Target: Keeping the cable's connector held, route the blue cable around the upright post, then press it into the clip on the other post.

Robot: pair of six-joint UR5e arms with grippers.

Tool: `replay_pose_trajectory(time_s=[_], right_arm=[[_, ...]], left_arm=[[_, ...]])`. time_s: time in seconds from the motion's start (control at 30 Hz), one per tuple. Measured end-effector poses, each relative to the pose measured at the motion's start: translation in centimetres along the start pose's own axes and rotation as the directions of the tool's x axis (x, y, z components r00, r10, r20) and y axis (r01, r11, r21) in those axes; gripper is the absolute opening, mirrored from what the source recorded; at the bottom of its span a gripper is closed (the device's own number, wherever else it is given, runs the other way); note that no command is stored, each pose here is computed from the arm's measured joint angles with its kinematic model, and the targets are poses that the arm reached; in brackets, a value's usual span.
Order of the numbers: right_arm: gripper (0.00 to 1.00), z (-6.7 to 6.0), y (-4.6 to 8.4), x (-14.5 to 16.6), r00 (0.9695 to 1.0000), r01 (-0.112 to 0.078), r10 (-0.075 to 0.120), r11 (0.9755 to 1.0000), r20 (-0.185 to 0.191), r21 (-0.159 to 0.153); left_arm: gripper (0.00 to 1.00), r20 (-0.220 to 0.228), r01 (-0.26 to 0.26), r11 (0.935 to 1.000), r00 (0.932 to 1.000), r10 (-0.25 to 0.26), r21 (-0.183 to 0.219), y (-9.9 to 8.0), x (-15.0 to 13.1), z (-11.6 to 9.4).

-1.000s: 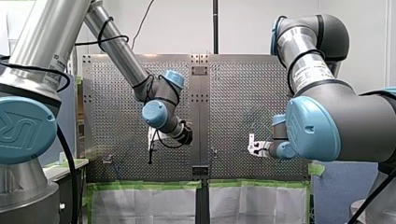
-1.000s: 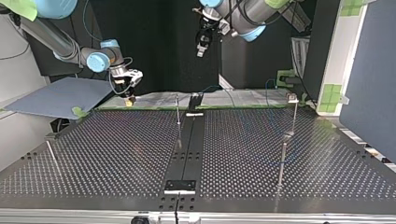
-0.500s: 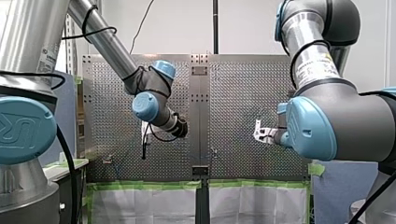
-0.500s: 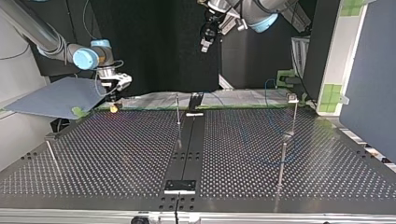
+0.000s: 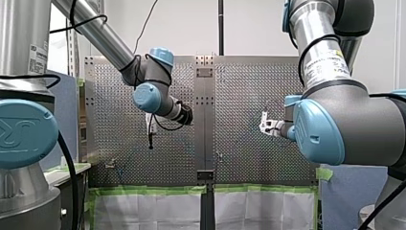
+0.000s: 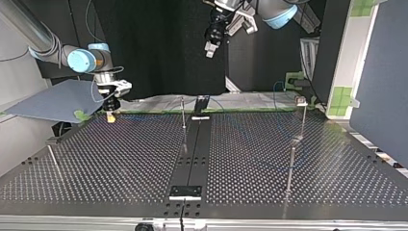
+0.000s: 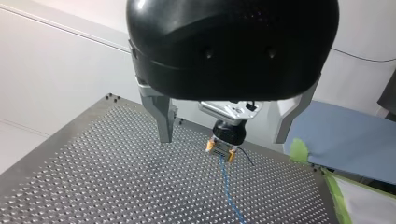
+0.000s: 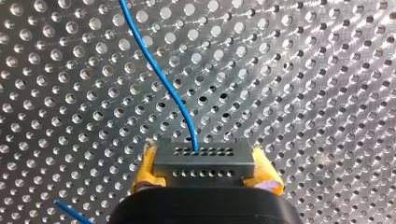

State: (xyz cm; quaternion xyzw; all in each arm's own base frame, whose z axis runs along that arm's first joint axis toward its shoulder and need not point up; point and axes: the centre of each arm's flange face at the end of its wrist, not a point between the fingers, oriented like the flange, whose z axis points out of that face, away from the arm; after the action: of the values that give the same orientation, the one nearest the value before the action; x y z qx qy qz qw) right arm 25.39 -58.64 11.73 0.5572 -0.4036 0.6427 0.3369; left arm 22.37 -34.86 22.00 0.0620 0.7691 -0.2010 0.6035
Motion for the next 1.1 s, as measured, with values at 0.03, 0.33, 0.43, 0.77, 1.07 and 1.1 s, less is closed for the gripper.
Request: replay_pose_trajectory(time_s=[0.03, 0.33, 0.43, 0.77, 1.07, 1.1], right_arm=[[0.0, 0.0, -0.01, 0.02, 1.0, 0.0, 0.0, 1.0, 0.0, 0.0], [0.0, 0.01, -0.02, 0.05, 1.0, -0.001, 0.001, 1.0, -0.001, 0.0], [0.0, 0.01, -0.01, 0.05, 1.0, -0.001, 0.001, 1.0, -0.001, 0.0], [0.0, 0.01, -0.02, 0.05, 1.0, -0.001, 0.001, 1.0, -0.001, 0.0], [0.0, 0.01, -0.02, 0.05, 1.0, -0.001, 0.001, 1.0, -0.001, 0.0], [0.0, 0.01, -0.02, 0.05, 1.0, -0.001, 0.001, 1.0, -0.001, 0.0]], left_arm=[[1.0, 0.003, 0.001, 1.0, 1.0, -0.001, 0.001, -0.02, -0.12, -0.03], [1.0, 0.011, 0.003, 1.0, 0.9999, -0.003, 0.002, -0.06, -0.36, -0.08], [1.0, 0.011, 0.003, 1.0, 0.9999, -0.003, 0.002, -0.06, -0.37, -0.09], [1.0, 0.011, 0.003, 1.0, 0.9999, -0.003, 0.002, -0.06, -0.37, -0.09], [1.0, 0.011, 0.003, 1.0, 0.9999, -0.003, 0.002, -0.06, -0.37, -0.09], [1.0, 0.011, 0.003, 1.0, 0.9999, -0.003, 0.002, -0.06, -0.37, -0.09]])
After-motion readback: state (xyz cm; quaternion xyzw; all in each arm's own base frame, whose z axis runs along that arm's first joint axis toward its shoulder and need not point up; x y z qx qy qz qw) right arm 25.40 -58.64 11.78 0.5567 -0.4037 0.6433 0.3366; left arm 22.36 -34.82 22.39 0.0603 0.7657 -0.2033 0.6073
